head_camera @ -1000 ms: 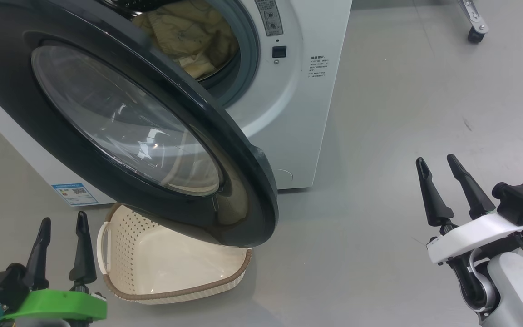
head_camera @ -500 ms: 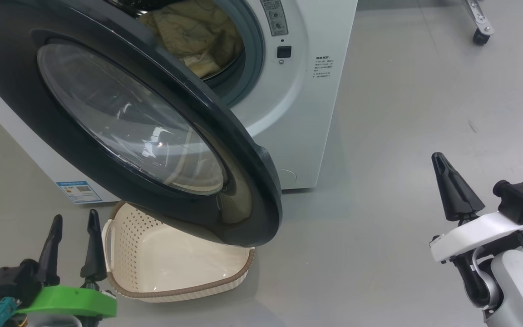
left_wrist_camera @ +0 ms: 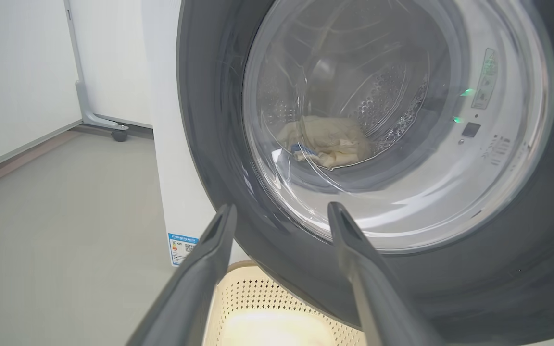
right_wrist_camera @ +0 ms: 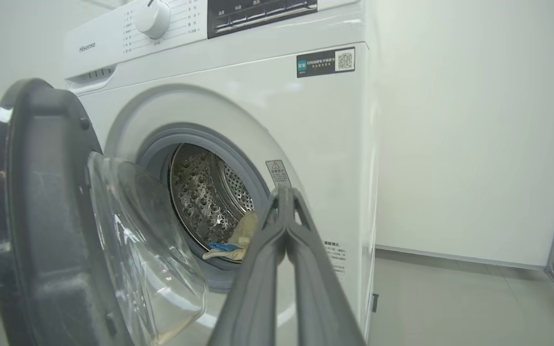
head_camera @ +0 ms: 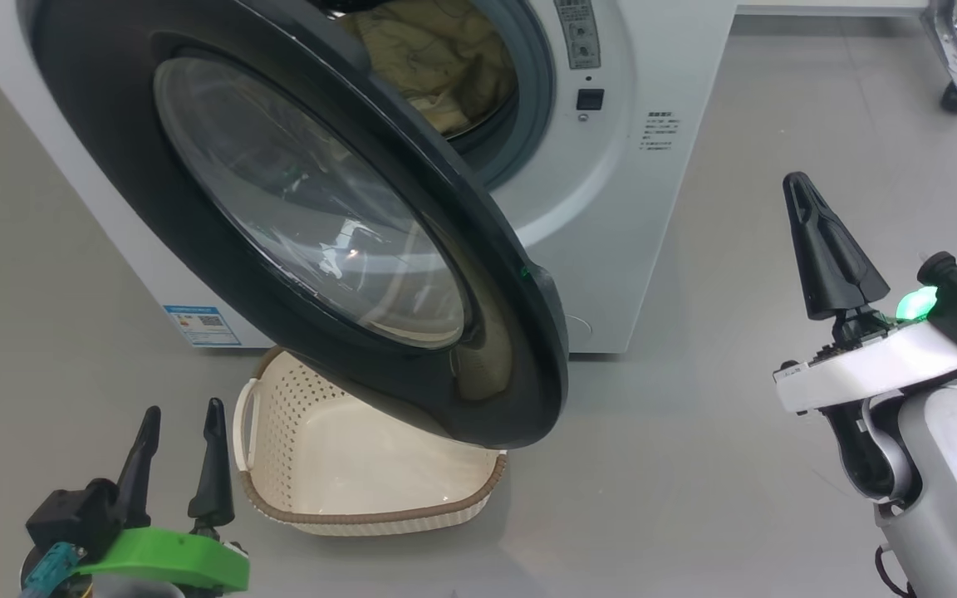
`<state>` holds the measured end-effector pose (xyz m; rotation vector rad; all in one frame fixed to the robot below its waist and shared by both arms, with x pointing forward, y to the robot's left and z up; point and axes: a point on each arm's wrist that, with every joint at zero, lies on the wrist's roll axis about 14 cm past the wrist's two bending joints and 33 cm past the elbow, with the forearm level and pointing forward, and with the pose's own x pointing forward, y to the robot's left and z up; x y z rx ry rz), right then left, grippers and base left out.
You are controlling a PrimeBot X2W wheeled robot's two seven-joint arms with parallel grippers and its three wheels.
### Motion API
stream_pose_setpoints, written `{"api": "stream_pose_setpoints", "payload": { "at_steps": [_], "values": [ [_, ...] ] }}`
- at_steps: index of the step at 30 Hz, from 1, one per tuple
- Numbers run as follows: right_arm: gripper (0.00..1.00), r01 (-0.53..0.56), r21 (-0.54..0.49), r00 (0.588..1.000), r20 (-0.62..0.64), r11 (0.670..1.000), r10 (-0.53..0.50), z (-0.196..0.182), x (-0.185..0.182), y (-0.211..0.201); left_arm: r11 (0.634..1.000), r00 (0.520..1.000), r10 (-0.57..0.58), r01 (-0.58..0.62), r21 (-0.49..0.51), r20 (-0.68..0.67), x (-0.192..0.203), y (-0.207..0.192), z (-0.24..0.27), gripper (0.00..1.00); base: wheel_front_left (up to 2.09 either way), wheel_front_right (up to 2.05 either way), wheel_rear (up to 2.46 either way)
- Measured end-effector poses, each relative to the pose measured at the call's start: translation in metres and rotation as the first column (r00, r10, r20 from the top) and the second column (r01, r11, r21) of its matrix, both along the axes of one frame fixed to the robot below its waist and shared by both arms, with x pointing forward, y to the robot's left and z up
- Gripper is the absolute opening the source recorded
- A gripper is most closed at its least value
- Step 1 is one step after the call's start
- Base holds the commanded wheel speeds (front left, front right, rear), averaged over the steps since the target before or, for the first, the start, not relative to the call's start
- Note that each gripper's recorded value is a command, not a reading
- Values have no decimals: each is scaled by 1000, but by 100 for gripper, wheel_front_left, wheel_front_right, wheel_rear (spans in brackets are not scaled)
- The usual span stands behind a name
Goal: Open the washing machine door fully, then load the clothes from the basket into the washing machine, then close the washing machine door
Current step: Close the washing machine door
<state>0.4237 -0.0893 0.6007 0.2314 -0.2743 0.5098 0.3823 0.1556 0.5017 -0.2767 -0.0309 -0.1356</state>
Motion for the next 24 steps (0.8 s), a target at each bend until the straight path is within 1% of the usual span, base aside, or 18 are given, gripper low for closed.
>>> {"api": "stream_pose_setpoints", "payload": {
  "at_steps": [5, 9, 12, 14, 16, 19, 20, 24],
  "values": [
    [0, -104, 10, 990, 93, 995, 103, 29, -6, 35, 999, 999, 35, -35, -8, -13, -10, 10, -3, 100, 0, 0, 0],
    [0, -193, 18, 969, 164, 981, 187, 50, -16, 64, 997, 997, 72, -73, -16, -18, -18, 21, -4, 100, 0, 0, 0],
    [0, -270, 25, 945, 198, 963, 260, 61, -28, 87, 994, 994, 104, -105, -15, -12, -24, 30, -3, 100, 0, 0, 0],
    [0, -341, 21, 920, 214, 940, 329, 65, -42, 106, 992, 992, 126, -126, -18, -13, -28, 37, -2, 100, 0, 0, 0],
    [0, -407, 7, 892, 220, 913, 396, 65, -56, 125, 989, 989, 149, -149, -19, -12, -30, 45, -2, 100, 0, 0, 0],
    [0, -464, -12, 866, 204, 886, 456, 58, -69, 140, 987, 987, 158, -158, -19, -11, -32, 48, -2, 100, 0, 0, 0],
    [0, -464, -12, 866, 204, 886, 456, 58, -69, 140, 987, 987, 158, -158, -19, -11, -32, 48, -2, 100, 0, 0, 0],
    [0, -502, -60, 851, 144, 863, 505, 35, -77, 148, 986, 987, 163, -163, -18, -14, -33, 49, -2, 100, 0, 0, 0]
  ]
}}
